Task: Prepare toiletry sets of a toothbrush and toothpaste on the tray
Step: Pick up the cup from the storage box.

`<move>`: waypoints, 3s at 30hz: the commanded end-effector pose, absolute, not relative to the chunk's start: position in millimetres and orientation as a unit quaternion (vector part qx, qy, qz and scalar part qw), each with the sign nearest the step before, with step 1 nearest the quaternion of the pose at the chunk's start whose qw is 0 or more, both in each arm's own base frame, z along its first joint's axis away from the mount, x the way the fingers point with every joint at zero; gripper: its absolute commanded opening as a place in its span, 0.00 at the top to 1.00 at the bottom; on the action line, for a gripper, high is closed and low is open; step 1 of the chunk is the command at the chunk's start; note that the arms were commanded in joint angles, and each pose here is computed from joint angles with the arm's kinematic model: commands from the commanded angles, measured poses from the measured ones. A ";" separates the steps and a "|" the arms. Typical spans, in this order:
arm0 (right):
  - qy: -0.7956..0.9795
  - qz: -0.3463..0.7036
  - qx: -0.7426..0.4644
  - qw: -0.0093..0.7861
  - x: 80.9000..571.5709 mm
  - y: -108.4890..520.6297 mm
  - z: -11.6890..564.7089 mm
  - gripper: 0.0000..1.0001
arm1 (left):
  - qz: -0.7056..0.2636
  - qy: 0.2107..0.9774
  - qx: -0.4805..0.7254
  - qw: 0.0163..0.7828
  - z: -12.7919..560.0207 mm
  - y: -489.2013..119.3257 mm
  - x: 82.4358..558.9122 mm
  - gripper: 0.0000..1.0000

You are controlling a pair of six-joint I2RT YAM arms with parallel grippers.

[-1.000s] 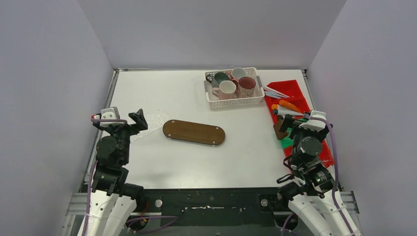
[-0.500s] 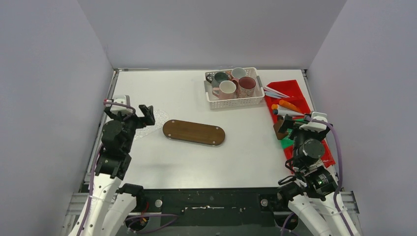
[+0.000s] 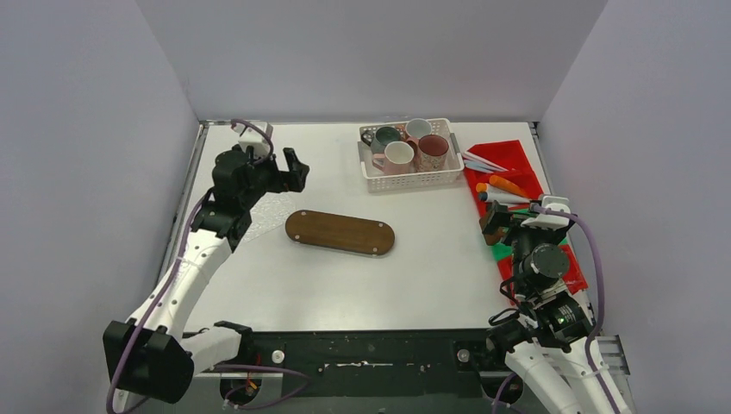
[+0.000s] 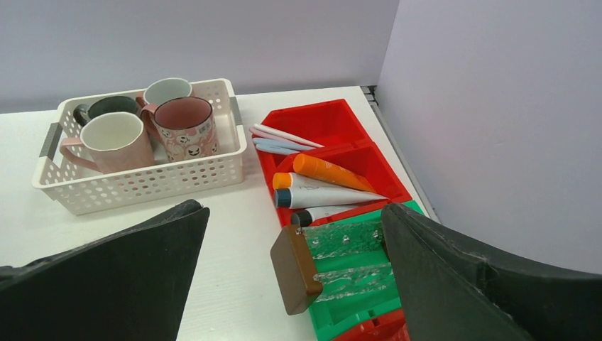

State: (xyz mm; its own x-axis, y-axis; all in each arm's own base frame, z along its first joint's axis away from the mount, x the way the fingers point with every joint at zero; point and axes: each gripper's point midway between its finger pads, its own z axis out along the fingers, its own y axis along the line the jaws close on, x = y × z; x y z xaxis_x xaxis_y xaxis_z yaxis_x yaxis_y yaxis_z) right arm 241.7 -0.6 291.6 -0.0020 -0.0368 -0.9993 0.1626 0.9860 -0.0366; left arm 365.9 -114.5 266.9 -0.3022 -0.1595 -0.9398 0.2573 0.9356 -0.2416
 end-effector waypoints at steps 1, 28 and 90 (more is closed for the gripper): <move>0.695 -0.053 0.046 0.716 243.6 4.0 299.0 0.00 | -0.219 0.773 0.066 0.592 295.9 -153.4 381.4 0.03; 0.704 -0.043 0.026 0.708 248.7 13.2 291.6 0.00 | -0.194 0.825 0.200 0.491 237.8 -314.8 487.1 0.14; 0.705 -0.059 0.033 0.706 246.2 6.4 287.2 0.00 | -0.220 0.837 0.107 0.489 256.0 -353.8 532.7 1.00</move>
State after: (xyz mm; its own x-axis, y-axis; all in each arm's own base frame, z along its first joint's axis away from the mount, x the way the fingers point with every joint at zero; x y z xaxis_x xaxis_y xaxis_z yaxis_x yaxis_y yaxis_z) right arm 247.2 10.9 278.7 -0.0395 -0.0523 -0.9978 0.1056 0.9928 -0.0563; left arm 534.4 -353.6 116.6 -0.6561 0.1577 -0.7381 0.4055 0.8984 -0.1685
